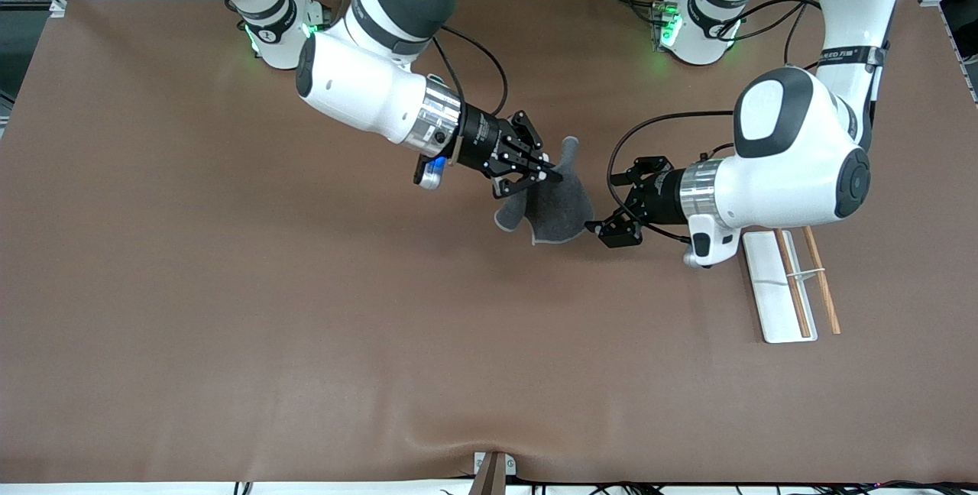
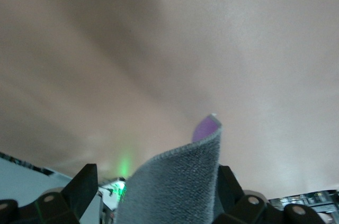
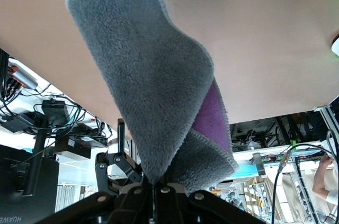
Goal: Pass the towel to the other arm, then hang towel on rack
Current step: 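Grasp the towel with the left gripper while the right gripper releases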
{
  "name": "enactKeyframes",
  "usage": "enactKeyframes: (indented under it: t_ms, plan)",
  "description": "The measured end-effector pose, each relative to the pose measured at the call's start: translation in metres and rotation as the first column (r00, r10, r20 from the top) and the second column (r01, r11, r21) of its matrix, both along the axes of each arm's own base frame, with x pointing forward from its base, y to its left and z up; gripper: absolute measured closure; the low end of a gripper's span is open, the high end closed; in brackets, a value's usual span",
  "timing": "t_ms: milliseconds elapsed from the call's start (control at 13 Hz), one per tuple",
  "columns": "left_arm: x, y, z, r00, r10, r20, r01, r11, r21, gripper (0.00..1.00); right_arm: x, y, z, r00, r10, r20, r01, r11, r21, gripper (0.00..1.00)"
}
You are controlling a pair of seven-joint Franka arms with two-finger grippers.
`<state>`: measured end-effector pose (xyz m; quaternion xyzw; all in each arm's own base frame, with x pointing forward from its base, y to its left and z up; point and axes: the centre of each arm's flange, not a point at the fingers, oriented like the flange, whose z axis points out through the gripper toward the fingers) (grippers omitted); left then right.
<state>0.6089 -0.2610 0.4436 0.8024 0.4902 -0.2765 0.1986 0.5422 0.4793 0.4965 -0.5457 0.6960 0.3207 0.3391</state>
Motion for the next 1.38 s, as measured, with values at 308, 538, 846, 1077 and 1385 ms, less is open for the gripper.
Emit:
enactKeyframes:
  t_ms: [308,538,846,1077,1385]
  plan:
    - [0.001,0.002,-0.001,0.999,0.033,-0.025,-0.033,0.999,0.003,0.02,0.005,0.004,-0.002,1.000,-0.004,-0.002,0.004,1.000,0.005,0.98]
    - [0.002,0.002,-0.004,0.999,0.036,-0.033,-0.036,0.999,0.005,0.23,0.006,0.005,-0.001,1.000,-0.006,-0.001,0.006,1.000,0.008,0.98]
    - [0.002,0.002,-0.008,0.998,0.039,-0.041,-0.039,0.999,0.000,0.72,0.007,0.006,-0.001,1.000,-0.007,-0.002,0.007,1.000,0.009,0.98]
    - [0.005,0.000,-0.010,0.997,0.058,-0.045,-0.059,0.998,-0.023,0.88,0.007,0.006,-0.001,1.000,-0.007,-0.002,0.007,1.000,0.009,0.98]
    - [0.008,0.001,-0.010,0.997,0.067,-0.038,-0.068,0.997,-0.025,0.98,0.007,0.006,-0.001,1.000,-0.007,-0.002,0.007,1.000,0.009,0.98]
